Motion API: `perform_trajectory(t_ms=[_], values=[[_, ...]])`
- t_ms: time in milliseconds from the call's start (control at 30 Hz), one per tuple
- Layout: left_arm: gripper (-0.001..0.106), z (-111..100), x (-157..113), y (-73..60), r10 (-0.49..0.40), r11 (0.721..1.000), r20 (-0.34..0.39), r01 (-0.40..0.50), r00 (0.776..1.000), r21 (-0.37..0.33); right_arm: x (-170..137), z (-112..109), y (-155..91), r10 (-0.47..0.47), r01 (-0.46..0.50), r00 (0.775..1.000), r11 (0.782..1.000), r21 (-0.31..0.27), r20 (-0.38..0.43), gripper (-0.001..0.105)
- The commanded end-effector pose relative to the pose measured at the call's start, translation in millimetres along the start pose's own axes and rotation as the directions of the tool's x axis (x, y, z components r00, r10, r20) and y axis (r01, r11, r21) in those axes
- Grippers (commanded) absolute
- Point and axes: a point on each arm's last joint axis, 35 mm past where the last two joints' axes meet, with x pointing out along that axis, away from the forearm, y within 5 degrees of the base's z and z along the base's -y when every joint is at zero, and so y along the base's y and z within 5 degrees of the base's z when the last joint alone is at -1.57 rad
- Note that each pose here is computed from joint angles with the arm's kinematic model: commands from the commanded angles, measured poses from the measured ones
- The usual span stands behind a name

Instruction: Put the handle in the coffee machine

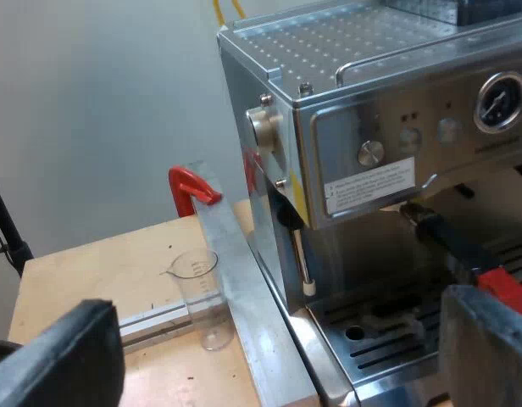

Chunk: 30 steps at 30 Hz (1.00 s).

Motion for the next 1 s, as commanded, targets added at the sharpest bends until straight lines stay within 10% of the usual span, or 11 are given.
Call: perform_trajectory(t_ms=[33,1000], values=[[0.077,-4,16,3.1,0.007,1.000,-0.016,-0.007,1.000,-0.002,7,-4,1,0.008,-0.008,1.000,1.000,-0.007,-0.012,0.071],[0.077,-77,75,16.6,0.013,0.999,-0.270,-0.025,0.963,-0.042,52,-77,20,0.101,-0.097,0.946,0.995,0.028,-0.307,0.071]])
